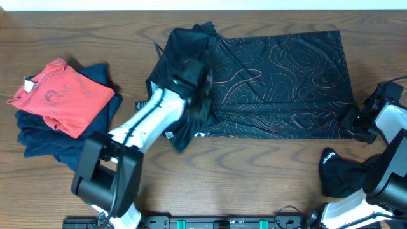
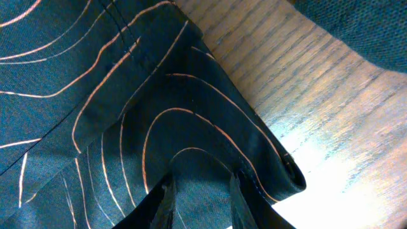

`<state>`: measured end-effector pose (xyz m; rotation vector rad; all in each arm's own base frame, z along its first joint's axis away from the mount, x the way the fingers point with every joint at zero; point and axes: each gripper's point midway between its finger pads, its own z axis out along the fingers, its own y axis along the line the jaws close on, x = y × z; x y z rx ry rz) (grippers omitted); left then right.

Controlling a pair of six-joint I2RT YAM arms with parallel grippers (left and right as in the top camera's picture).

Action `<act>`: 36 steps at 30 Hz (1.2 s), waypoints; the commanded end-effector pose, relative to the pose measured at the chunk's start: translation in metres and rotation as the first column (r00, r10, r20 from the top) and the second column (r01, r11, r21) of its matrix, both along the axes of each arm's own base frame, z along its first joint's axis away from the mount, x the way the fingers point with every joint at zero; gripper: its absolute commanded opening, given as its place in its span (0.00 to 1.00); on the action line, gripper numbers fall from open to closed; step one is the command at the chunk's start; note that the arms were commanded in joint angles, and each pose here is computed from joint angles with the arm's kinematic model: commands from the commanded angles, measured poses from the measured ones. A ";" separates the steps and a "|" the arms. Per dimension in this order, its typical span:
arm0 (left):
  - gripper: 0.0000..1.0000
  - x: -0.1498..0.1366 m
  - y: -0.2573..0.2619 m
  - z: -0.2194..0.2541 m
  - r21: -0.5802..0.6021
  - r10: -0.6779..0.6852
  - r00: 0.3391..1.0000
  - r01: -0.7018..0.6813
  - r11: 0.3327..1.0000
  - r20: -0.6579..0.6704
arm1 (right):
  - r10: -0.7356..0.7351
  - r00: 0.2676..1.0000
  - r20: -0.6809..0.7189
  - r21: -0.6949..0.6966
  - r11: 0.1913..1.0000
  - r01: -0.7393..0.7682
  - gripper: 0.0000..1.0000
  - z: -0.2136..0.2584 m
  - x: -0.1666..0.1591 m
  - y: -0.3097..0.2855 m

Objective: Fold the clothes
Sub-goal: 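Grasp the left sleeve with the left gripper and fold it inward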

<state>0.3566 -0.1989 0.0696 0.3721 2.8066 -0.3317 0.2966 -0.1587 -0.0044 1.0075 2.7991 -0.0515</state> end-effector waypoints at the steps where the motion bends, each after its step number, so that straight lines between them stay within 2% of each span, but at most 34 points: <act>1: 0.06 0.030 0.003 0.024 -0.018 0.019 0.991 -0.017 1.000 0.129 | 0.005 0.999 -0.054 0.035 0.999 -0.004 0.27 -0.014 -0.014 0.013; 4: 0.06 0.051 0.000 0.031 -0.046 0.039 0.977 -0.030 0.998 0.208 | 0.006 0.999 -0.054 0.035 0.999 -0.004 0.27 -0.014 -0.014 0.013; 5: 0.11 0.057 -0.001 0.034 -0.057 0.046 0.971 -0.033 0.998 0.234 | 0.006 0.999 -0.052 0.039 0.999 -0.004 0.27 -0.014 -0.014 0.013; 7: 0.36 0.063 -0.004 0.039 -0.071 0.048 0.964 -0.031 0.997 0.261 | 0.007 0.999 -0.049 0.045 0.999 -0.005 0.27 -0.014 -0.013 0.014; 8: 0.45 0.063 -0.004 0.039 -0.071 0.049 0.964 -0.031 0.997 0.262 | 0.007 0.999 -0.049 0.045 0.999 -0.005 0.27 -0.014 -0.013 0.014; 11: 0.56 0.050 0.003 0.029 -0.039 0.042 0.979 -0.035 0.999 0.200 | 0.007 0.999 -0.049 0.045 0.999 -0.005 0.27 -0.014 -0.013 0.014; 15: 0.56 0.016 0.030 0.007 0.097 0.055 0.997 -0.060 0.994 0.053 | 0.007 0.999 -0.048 0.045 0.999 -0.005 0.27 -0.014 -0.013 0.014; 18: 0.56 -0.007 0.058 -0.007 0.210 0.134 0.991 -0.125 0.970 -0.030 | 0.007 0.999 -0.049 0.045 0.999 -0.005 0.28 -0.014 -0.013 0.014; 20: 0.57 -0.018 0.077 -0.015 0.257 0.227 0.972 -0.202 0.945 -0.068 | 0.007 0.999 -0.050 0.046 0.999 -0.005 0.28 -0.014 -0.013 0.014; 23: 0.57 -0.027 0.101 -0.027 0.274 0.349 0.930 -0.309 0.911 -0.111 | 0.007 0.999 -0.051 0.047 0.999 -0.005 0.34 -0.014 -0.014 0.015; 25: 0.62 -0.031 0.118 -0.034 0.280 0.447 0.885 -0.400 0.873 -0.129 | 0.008 0.999 -0.050 0.048 0.999 -0.005 0.38 -0.014 -0.013 0.015; 27: 0.65 -0.034 0.129 -0.040 0.274 0.502 0.853 -0.452 0.849 -0.147 | 0.009 0.999 -0.040 0.052 0.999 -0.007 0.41 -0.013 -0.011 0.015; 30: 0.66 -0.030 0.129 -0.049 0.204 0.514 0.841 -0.480 0.853 -0.169 | 0.013 1.000 0.000 0.074 0.997 -0.013 0.40 -0.008 0.000 0.017; 34: 0.66 -0.017 0.109 -0.059 0.042 0.435 0.884 -0.435 0.900 -0.172 | 0.019 0.999 0.043 0.089 0.996 -0.023 0.38 0.001 0.014 0.016; 36: 0.66 -0.015 0.104 -0.063 0.009 0.419 0.893 -0.423 0.906 -0.165 | 0.031 0.998 0.054 0.089 0.995 -0.036 0.36 0.003 0.017 0.016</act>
